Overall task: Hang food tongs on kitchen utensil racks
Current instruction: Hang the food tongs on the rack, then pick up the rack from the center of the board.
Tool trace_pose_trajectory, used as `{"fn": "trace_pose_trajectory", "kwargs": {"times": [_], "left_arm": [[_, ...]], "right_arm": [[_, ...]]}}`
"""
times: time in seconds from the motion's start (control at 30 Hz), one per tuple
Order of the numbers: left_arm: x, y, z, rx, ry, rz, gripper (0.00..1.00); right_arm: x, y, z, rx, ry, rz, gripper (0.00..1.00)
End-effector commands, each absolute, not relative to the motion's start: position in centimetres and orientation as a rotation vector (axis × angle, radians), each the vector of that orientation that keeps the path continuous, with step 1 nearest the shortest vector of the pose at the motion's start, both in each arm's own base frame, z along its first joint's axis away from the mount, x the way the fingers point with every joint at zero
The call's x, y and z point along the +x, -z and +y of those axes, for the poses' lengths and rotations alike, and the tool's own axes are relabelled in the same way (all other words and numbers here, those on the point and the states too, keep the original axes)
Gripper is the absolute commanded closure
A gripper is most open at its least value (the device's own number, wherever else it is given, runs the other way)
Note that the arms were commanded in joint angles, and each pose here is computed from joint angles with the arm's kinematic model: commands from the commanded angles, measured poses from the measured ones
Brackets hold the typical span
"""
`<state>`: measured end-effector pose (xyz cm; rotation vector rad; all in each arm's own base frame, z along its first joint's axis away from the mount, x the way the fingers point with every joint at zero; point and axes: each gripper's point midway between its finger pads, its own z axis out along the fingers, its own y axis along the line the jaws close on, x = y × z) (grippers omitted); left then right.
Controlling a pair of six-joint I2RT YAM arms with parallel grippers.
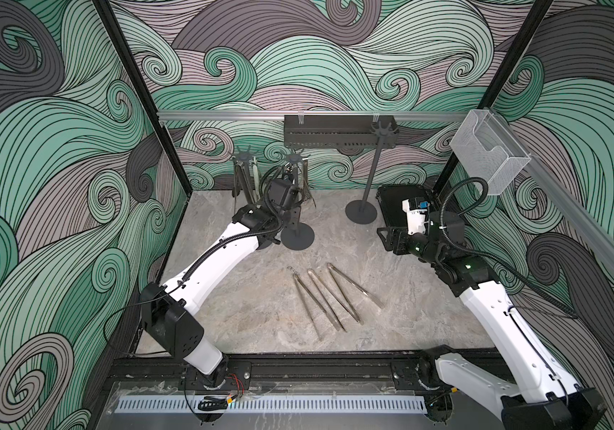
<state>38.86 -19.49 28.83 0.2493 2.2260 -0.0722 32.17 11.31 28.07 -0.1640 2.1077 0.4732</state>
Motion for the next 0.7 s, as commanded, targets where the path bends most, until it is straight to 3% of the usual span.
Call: {"fn": "trace_pose_trajectory", "kwargs": {"times": [0.0, 0.3, 0.67], "left_arm": [[36.9, -31.2, -19.7, 0.283, 0.183, 2.171, 0.38], [31.4, -34.7, -19.0, 0.359, 0.384, 2.043, 0.27], [26.5, -33.8, -19.8, 0.421, 0.633, 1.992, 0.24]], "right_arm": [[33.3, -28.2, 10.4, -0.113, -0.44, 2.095, 0.24], [40.5, -29.7, 10.0, -0.082, -0.372, 2.003, 0.12], [54.4, -30.4, 10.7, -0.156, -0.165, 1.891, 0.1]]}}
